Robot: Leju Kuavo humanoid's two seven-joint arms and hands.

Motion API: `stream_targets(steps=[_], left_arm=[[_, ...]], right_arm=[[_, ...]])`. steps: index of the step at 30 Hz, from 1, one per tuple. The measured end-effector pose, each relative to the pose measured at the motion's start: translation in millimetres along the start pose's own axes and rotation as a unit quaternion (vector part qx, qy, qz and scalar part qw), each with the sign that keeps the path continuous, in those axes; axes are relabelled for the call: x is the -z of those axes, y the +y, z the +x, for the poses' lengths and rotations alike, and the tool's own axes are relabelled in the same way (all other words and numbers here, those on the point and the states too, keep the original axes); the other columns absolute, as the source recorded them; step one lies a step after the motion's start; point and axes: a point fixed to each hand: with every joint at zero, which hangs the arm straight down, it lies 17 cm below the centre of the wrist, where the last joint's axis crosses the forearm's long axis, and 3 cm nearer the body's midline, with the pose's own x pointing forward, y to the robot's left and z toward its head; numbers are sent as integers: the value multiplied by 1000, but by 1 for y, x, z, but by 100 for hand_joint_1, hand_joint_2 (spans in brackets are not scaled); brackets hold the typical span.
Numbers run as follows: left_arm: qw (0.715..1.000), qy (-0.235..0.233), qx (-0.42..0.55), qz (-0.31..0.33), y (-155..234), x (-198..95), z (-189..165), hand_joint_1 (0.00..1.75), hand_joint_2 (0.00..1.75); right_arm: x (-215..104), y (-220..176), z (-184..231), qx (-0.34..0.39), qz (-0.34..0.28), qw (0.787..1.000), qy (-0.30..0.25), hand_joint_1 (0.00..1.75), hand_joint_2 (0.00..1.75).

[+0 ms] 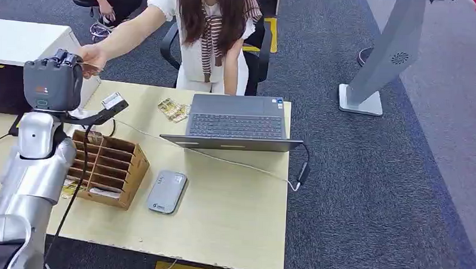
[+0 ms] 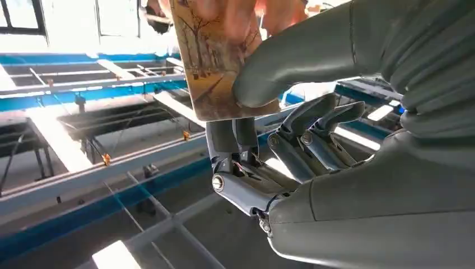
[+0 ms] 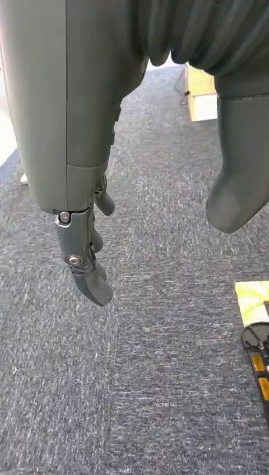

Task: Pass the card to the sensor for recognition and then transmit it.

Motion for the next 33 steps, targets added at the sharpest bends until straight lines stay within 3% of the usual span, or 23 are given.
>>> stream_targets(steps=[21,22,33], left_arm=[[999,7,-4,-50,-37,-3,11,175,175],[999,7,-4,-50,-37,-3,11,0,175],[996,0,-87,-17,-16,-24,28,0,175]], right_arm=[[-2,9,1,0,5,1000,-1,0,175],[-2,9,1,0,5,1000,-1,0,175],[-2,9,2,5,2,1000,-4,0,175]])
